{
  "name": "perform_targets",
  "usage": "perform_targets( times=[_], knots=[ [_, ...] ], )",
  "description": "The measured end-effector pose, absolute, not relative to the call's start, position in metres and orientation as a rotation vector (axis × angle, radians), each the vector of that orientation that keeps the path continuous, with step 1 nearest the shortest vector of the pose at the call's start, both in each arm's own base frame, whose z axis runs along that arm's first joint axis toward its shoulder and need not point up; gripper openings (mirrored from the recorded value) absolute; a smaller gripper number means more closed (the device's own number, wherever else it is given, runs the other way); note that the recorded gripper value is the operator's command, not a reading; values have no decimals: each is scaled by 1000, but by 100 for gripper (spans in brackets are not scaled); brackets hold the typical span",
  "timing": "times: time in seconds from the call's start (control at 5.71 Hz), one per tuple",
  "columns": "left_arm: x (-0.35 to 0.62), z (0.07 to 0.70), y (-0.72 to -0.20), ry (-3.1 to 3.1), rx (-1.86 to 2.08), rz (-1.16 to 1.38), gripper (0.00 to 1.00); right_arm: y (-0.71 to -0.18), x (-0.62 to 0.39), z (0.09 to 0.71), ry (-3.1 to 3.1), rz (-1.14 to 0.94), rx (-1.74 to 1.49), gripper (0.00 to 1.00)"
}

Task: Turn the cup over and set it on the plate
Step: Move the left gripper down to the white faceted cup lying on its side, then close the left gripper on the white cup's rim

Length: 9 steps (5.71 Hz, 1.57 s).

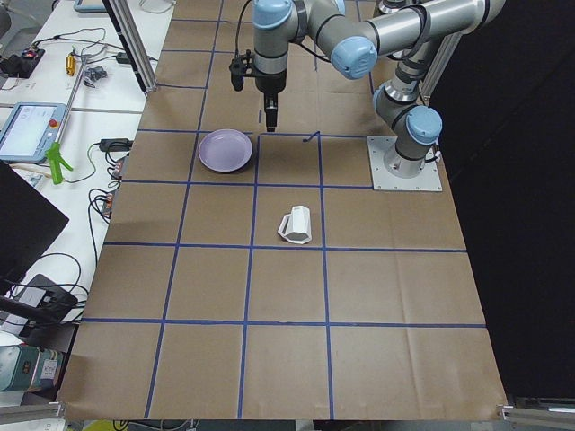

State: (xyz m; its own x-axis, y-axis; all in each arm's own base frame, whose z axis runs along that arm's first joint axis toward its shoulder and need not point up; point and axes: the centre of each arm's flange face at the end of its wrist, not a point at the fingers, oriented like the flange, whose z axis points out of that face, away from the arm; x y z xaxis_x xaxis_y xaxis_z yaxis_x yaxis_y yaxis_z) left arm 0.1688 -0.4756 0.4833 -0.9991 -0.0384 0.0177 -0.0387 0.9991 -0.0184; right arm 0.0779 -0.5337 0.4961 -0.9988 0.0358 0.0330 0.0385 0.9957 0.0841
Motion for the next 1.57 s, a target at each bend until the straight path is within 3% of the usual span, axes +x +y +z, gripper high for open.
perform_targets(
  times=[0.7,1.05,1.57],
  knots=[
    [369,372,-444,-2885,-61,50,99,-534,78,496,-3107,-132,-58,100],
    [418,301,-427,-2688,-131,156,99,-534,78,496,-3107,-132,-58,100],
    [433,218,-402,-2414,-174,122,98,-534,78,496,-3107,-132,-58,100]
  ],
)
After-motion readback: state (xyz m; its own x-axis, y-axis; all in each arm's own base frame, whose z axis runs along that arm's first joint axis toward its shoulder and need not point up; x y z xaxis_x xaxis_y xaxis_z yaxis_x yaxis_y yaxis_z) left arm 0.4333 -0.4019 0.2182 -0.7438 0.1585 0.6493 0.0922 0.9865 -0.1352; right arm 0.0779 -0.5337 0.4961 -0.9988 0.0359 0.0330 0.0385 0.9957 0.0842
